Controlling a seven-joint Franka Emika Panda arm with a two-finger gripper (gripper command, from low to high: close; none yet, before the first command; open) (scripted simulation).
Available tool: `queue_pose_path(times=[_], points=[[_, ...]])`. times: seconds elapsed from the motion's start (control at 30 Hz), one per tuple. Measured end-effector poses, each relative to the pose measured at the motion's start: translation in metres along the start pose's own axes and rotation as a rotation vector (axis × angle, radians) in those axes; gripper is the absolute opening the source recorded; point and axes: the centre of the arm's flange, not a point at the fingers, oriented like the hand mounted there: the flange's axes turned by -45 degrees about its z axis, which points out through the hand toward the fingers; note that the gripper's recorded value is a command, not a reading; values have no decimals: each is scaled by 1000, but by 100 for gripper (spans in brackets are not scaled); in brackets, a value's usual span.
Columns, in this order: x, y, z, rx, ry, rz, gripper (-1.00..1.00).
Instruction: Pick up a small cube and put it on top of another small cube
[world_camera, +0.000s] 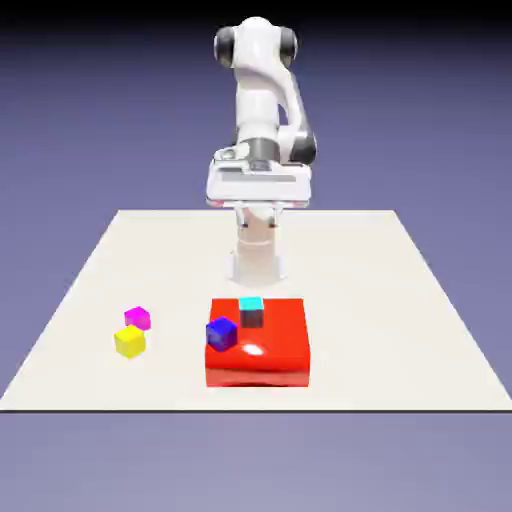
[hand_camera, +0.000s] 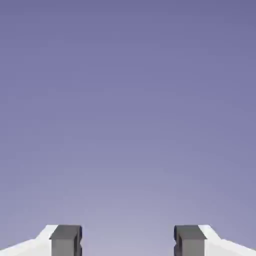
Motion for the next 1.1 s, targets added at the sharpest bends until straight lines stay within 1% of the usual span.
queue_pose_path(times=[0.2, 0.4, 0.57, 0.87, 1.1], points=[[-28, 30, 55, -90, -336, -111, 0], [-88, 58, 104, -177, -640, -218, 0], [-143, 87, 132, -277, -884, -321, 0], [-238, 154, 151, -520, -1281, -551, 0], [-294, 211, 144, -760, -1521, -791, 0]])
